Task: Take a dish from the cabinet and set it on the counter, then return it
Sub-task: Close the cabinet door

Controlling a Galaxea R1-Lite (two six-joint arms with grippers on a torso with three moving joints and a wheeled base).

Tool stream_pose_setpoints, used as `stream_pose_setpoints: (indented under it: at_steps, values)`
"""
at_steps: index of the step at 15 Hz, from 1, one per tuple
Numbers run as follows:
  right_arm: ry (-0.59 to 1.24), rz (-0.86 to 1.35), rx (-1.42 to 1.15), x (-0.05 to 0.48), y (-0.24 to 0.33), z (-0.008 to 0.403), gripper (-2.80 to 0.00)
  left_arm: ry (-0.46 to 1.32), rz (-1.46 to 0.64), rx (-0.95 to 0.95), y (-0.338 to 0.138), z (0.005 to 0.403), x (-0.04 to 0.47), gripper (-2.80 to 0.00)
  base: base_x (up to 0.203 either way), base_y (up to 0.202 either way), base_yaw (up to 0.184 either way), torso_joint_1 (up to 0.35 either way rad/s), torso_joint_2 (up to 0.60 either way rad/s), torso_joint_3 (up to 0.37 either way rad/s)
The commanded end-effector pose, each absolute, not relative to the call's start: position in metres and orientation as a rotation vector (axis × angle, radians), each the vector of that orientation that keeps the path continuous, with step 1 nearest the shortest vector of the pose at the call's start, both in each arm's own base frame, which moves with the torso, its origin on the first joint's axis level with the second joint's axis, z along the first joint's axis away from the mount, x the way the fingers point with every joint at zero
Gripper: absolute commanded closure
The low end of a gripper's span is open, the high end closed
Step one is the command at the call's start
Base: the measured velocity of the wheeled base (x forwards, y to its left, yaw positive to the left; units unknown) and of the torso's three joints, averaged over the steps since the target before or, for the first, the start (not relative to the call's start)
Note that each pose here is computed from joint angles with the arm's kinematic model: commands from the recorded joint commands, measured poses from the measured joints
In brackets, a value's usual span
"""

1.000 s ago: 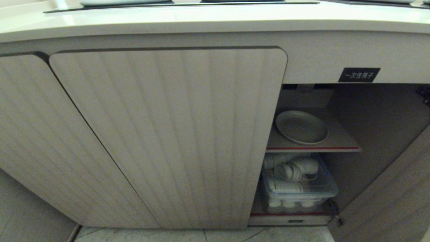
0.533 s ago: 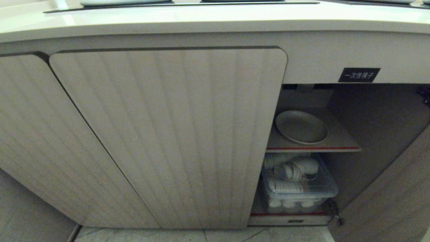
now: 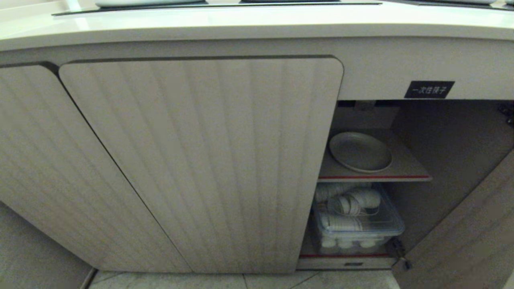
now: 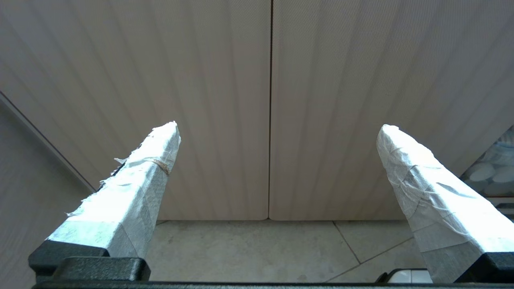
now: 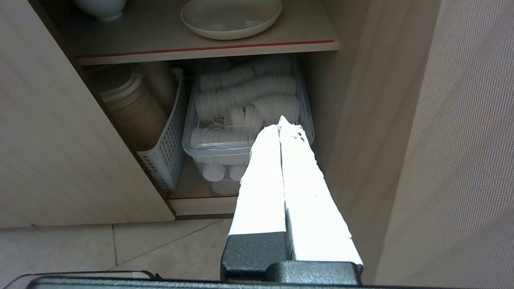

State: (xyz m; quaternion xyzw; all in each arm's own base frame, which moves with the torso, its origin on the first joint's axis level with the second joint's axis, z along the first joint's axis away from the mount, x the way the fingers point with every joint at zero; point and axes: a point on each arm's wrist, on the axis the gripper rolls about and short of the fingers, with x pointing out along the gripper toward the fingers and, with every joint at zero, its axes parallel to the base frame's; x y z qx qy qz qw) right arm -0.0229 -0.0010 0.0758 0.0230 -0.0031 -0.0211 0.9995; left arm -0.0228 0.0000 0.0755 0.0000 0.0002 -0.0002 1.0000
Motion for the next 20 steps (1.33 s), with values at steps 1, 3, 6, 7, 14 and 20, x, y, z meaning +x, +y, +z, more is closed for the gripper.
stream_pose_setpoints:
  at_steps: [1, 3, 6, 7, 14, 20]
  values:
    - [-0.006, -0.043, 0.046, -0.0228, -0.001, 0.076, 0.0, 0.0, 0.0, 0.0, 0.0, 0.0755, -0.0228, -2.8, 0.0, 0.0, 0.0, 0.0, 0.0, 0.0]
    - [-0.006, -0.042, 0.047, -0.0228, -0.001, 0.076, 0.0, 0.0, -0.001, 0.0, 0.0, 0.0755, -0.0228, -2.8, 0.0, 0.0, 0.0, 0.0, 0.0, 0.0]
    - [-0.006, -0.043, 0.048, -0.0228, -0.001, 0.076, 0.0, 0.0, -0.001, 0.0, 0.0, 0.0755, -0.0228, -2.8, 0.0, 0.0, 0.0, 0.0, 0.0, 0.0]
    - [-0.006, -0.043, 0.047, -0.0228, -0.001, 0.076, 0.0, 0.0, 0.0, 0.0, 0.0, 0.0755, -0.0228, -2.8, 0.0, 0.0, 0.0, 0.0, 0.0, 0.0]
    - [-0.006, -0.043, 0.047, -0.0228, -0.001, 0.076, 0.0, 0.0, 0.0, -0.002, 0.0, 0.0755, -0.0228, -2.8, 0.0, 0.0, 0.0, 0.0, 0.0, 0.0]
    - [-0.006, -0.043, 0.046, -0.0228, -0.001, 0.076, 0.0, 0.0, 0.0, 0.0, 0.0, 0.0755, -0.0228, -2.8, 0.0, 0.0, 0.0, 0.0, 0.0, 0.0]
